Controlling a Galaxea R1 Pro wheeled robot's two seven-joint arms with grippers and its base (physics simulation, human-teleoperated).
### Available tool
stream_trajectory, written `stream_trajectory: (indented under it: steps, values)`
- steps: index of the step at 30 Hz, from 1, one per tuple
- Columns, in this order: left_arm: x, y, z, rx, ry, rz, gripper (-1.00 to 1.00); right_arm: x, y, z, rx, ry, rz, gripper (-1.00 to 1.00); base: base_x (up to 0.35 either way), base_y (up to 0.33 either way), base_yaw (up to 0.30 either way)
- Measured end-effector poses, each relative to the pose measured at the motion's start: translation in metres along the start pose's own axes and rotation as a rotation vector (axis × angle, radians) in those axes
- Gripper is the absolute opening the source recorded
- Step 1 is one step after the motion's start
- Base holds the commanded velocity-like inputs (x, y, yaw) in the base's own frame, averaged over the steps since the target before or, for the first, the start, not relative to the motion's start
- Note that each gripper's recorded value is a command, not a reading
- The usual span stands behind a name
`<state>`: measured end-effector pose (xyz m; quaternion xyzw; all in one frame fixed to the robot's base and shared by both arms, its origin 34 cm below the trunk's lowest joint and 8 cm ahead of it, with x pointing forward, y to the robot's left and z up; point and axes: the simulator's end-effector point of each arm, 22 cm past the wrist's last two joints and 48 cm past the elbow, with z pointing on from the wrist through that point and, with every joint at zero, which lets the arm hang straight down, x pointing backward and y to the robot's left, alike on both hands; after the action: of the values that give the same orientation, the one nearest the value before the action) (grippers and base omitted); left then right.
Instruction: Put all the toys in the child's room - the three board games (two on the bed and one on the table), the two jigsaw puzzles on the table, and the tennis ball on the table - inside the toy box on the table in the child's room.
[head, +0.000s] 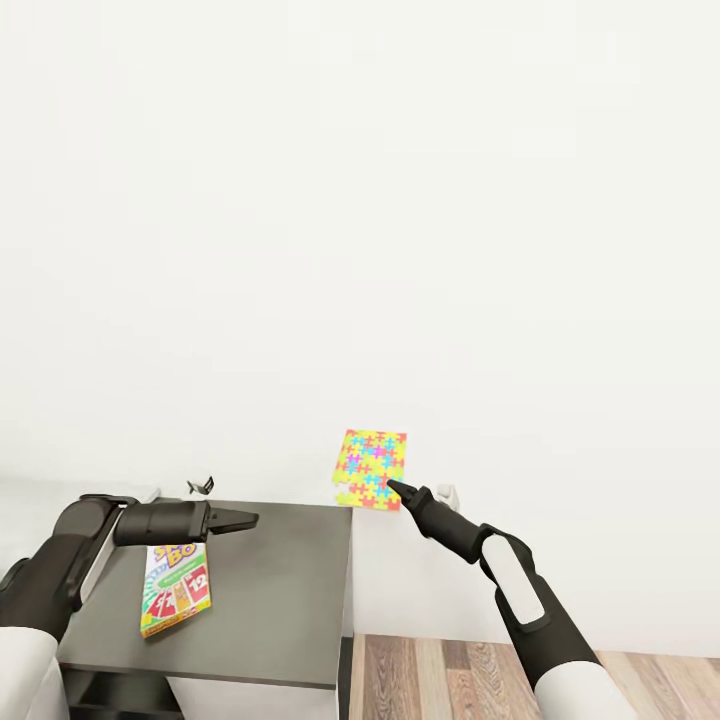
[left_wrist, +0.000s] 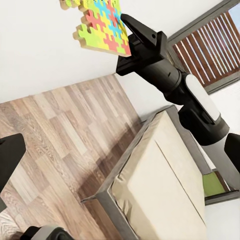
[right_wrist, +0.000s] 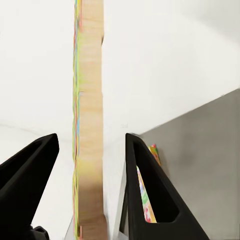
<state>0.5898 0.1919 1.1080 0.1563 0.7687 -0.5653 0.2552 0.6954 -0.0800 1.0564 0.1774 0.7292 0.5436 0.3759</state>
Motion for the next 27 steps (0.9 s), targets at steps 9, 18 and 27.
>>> stream_trajectory:
  steps: [9,18,27]
  values:
    - [-0.001,-0.002,-0.003,-0.023,-0.002,0.0,1.0,0.002,0.002,-0.003,0.01,0.003,0.009,-1.0,0.0,0.0,0.0]
    - [-0.003,-0.008,-0.008,-0.028,-0.007,0.0,1.0,-0.005,0.007,-0.007,0.011,-0.03,-0.007,-1.0,0.0,0.0,0.0]
    - [-0.003,-0.009,-0.009,-0.03,-0.009,0.0,1.0,-0.003,0.009,-0.007,0.012,-0.029,-0.012,-1.0,0.0,0.0,0.0]
